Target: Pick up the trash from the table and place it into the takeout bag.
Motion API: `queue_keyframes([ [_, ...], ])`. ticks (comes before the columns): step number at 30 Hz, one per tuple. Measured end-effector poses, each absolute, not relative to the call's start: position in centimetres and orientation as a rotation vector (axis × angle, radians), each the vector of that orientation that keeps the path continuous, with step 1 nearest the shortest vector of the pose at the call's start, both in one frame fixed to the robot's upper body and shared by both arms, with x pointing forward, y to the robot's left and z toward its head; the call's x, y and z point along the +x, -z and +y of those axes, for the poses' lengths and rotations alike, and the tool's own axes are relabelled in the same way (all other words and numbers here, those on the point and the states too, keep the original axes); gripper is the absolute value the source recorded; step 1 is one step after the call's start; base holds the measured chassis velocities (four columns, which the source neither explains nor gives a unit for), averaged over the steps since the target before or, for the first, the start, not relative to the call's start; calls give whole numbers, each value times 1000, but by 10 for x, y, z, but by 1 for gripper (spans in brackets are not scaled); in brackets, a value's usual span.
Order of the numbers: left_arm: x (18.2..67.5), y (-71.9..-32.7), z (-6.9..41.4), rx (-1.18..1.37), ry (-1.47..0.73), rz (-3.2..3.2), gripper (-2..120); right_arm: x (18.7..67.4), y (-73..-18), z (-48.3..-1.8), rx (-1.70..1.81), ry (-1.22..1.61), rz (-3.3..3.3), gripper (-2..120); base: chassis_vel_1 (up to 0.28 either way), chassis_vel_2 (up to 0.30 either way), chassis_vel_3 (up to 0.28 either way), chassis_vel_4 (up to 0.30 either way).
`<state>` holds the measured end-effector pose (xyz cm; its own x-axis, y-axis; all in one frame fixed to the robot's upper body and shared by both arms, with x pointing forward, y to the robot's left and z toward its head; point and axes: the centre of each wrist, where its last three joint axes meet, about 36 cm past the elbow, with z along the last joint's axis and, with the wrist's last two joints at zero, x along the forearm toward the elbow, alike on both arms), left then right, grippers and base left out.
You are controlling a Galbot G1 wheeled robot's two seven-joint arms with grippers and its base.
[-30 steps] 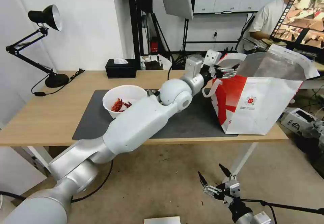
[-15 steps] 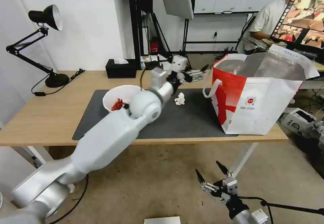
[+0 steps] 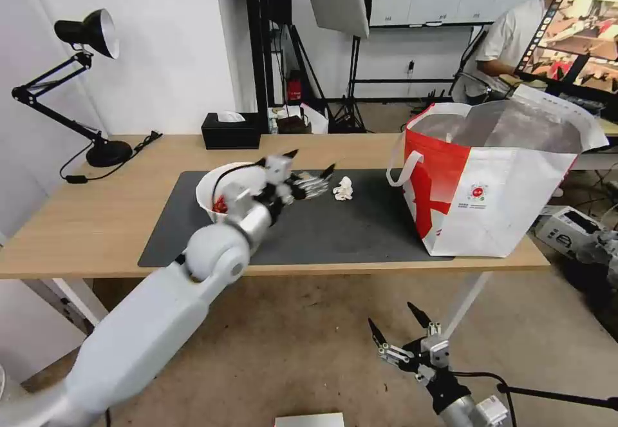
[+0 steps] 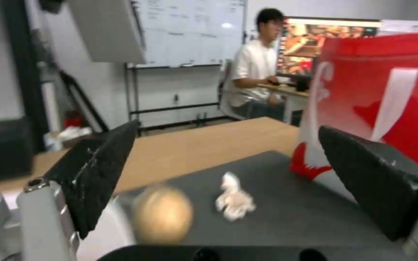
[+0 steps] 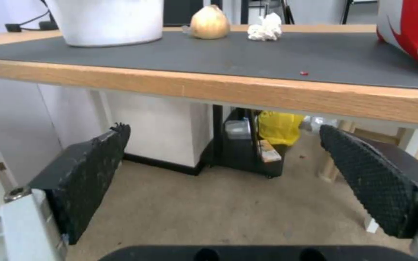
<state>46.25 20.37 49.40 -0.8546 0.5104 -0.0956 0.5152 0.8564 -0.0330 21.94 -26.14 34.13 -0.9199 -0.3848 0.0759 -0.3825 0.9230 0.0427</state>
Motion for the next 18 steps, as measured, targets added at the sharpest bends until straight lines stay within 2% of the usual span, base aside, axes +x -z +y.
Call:
queue_keyframes([
  [8,396,-442,228,685,131,3016,100,220,-339,-257,612,57,-3003,100,0,0,0,0],
  [18,352,-413,246,527,181,3071,100,218,-340,-258,615,58,-3014,100,0,0,0,0],
])
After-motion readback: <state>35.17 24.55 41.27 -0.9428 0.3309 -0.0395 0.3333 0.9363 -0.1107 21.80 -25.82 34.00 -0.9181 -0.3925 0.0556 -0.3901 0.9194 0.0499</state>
